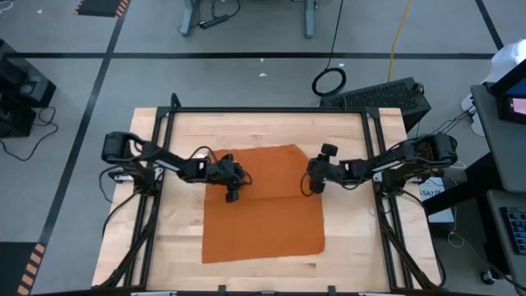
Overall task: Roll towel
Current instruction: Roll the brown towel
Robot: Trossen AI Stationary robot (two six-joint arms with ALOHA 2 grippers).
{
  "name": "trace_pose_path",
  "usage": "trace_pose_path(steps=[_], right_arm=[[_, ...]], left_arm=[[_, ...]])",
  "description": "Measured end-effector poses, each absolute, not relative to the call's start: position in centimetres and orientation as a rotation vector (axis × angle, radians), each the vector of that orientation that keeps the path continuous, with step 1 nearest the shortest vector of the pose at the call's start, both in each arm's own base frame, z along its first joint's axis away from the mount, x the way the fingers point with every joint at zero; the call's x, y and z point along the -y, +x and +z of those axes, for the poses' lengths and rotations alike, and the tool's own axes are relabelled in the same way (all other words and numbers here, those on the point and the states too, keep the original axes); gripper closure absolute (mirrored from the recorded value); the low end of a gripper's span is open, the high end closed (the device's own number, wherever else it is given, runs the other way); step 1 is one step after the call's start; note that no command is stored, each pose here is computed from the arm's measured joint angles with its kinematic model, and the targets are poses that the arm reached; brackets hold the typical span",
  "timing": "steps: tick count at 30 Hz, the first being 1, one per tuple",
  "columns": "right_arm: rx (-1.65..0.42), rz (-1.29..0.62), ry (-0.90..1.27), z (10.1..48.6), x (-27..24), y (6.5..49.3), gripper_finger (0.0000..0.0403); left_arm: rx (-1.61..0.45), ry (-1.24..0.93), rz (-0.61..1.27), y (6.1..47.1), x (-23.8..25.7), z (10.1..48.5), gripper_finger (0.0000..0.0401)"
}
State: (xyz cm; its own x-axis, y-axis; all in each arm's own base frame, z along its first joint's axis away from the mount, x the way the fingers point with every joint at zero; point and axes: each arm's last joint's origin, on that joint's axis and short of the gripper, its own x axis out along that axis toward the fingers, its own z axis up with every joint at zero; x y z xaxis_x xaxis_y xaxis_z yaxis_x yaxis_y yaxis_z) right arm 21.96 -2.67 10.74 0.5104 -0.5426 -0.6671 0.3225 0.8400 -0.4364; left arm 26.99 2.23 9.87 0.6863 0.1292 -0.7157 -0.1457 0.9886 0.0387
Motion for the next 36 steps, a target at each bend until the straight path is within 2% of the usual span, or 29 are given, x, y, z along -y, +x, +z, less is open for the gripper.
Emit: trace_pose_path(steps=[6, 13, 19, 22, 30, 36], right_arm=[[-0.762, -0.506, -0.249, 11.9, 2.5, 23.2, 0.0252], [-0.855, -0.492, -0.347, 13.9, 1.1, 25.0, 0.0252], [-0.972, -0.64, -0.5, 16.0, 0.4, 25.4, 0.0252], [-1.021, -0.639, -0.496, 15.2, 0.9, 24.8, 0.0252], [-1.174, -0.622, -0.297, 11.2, 2.7, 21.3, 0.0252], [-1.118, -0.491, -0.341, 10.9, 3.7, 21.6, 0.0252]], left_arm=[[-0.859, -0.043, 0.2, 26.5, -3.6, 8.7, 0.0247], [-0.889, -0.048, 0.191, 25.9, -3.8, 9.2, 0.0247], [-0.931, -0.058, 0.184, 25.6, -3.7, 9.1, 0.0247], [-0.931, -0.066, 0.165, 25.6, -3.6, 9.1, 0.0247], [-0.93, -0.084, 0.106, 25.6, -3.4, 9.1, 0.0247], [-0.902, -0.085, 0.093, 25.8, -3.4, 9.1, 0.0247]])
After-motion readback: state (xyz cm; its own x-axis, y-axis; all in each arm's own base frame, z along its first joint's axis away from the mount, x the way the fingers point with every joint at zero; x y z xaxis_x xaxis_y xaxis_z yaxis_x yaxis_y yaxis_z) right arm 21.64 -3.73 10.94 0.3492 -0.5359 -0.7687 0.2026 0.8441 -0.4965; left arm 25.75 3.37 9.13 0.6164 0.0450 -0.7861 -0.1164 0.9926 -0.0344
